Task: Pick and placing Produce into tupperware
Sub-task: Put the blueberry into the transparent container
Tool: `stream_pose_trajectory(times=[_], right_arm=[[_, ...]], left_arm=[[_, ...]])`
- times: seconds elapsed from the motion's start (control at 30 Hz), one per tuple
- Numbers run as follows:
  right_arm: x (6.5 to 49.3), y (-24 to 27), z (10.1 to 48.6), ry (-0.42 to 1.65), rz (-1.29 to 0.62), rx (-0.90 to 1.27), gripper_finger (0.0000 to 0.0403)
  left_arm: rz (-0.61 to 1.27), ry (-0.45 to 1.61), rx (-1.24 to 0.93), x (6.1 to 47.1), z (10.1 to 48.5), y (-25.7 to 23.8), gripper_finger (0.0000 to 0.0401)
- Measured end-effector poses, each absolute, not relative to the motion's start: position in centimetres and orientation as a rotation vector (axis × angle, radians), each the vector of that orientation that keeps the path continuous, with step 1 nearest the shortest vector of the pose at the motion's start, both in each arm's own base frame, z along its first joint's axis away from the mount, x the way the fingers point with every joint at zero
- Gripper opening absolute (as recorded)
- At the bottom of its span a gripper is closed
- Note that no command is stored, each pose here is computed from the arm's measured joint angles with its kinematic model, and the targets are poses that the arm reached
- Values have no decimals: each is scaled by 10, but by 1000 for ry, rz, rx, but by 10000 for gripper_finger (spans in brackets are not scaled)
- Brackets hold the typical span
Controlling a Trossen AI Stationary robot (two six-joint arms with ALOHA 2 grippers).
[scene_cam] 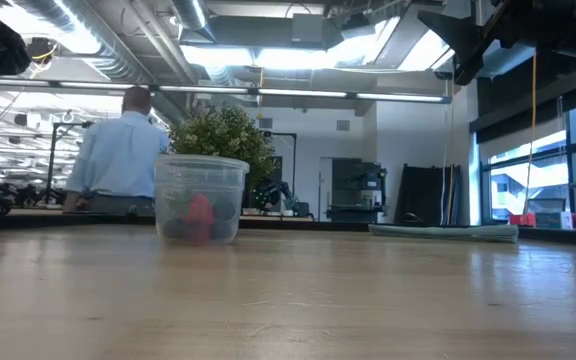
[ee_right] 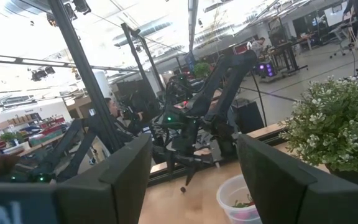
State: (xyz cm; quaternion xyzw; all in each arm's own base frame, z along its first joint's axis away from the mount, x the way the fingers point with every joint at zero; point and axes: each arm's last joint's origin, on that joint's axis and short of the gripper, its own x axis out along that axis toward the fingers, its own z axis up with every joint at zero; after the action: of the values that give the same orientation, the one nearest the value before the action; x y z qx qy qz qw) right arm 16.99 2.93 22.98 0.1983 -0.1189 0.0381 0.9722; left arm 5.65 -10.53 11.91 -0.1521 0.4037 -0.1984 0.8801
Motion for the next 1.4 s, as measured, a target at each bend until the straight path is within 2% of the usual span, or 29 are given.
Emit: stream_pose_trajectory(times=[0.23, 0.6, 1.03, 1.23, 1.4], right_arm=[[170, 29, 230, -241, 74, 376, 239], [170, 29, 230, -241, 74, 381, 239], [170, 29, 230, -241, 74, 379, 239], [170, 29, 230, -242, 74, 377, 239], [170, 29, 230, -242, 75, 381, 239]], left_arm=[[-441, 845, -298, 56, 119, -106, 247], [-484, 791, 2, 58, 112, -108, 247], [-451, 830, 57, 64, 97, -119, 247], [-448, 859, 81, 63, 93, -119, 218], [-429, 888, 7, 62, 93, -120, 189]])
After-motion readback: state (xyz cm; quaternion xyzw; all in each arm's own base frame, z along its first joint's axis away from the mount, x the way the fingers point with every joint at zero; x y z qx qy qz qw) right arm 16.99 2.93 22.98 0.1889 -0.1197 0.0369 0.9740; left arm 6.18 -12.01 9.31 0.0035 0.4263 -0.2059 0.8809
